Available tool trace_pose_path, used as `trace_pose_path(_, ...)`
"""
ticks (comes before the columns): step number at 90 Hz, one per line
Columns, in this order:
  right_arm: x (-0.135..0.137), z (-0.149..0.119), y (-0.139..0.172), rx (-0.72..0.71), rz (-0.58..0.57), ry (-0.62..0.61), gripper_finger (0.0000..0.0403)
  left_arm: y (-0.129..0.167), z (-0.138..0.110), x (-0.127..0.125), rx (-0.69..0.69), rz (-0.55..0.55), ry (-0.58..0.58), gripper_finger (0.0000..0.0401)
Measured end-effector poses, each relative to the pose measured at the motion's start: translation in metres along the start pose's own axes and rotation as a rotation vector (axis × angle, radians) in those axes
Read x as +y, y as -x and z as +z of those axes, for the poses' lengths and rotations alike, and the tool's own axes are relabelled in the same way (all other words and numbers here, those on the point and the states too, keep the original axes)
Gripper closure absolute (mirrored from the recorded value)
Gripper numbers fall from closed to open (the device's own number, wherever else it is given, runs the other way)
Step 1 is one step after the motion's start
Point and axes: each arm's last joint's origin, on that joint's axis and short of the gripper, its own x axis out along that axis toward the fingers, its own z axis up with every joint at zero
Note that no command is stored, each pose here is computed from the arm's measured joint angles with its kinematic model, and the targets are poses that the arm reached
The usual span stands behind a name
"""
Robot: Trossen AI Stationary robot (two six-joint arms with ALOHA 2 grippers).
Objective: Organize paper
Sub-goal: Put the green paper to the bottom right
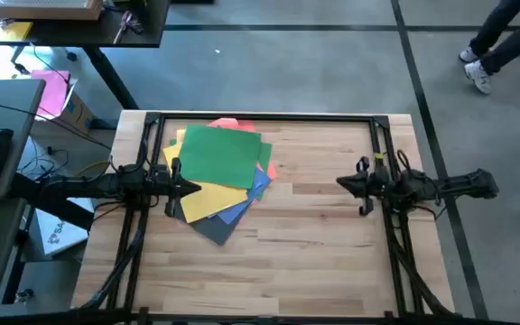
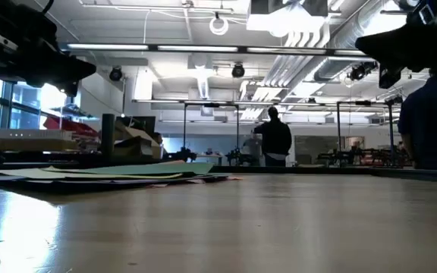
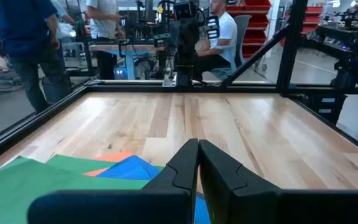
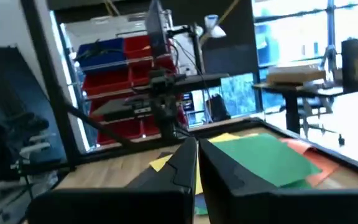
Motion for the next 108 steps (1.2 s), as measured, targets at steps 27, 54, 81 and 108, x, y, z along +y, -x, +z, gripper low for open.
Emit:
trace_pose_path(27, 0.026, 0.010, -0.088, 0.373, 0.069, 0.259, 0.0403, 0.000, 0.005, 0.000, -0.051, 0.000, 0.001, 0.0401)
trace_pose_path(54, 0.022, -0.004, -0.207, 0.677, 0.292, 0.638, 0.0350, 0.001, 0.014, 0.000, -0.143, -0.001, 0.027, 0.0401)
trace_pose_path(81, -0.001, -0.065, -0.283, 0.807, 0.321, 0.936, 0.0231, 0.001, 0.014, 0.000, -0.143, -0.006, 0.092, 0.0401)
trace_pose_path(108, -0.007, -0.088, -0.309, 0.962, 0.292, 1.068, 0.0222, 0.001, 0.014, 0.000, -0.143, -0.007, 0.110, 0.0401)
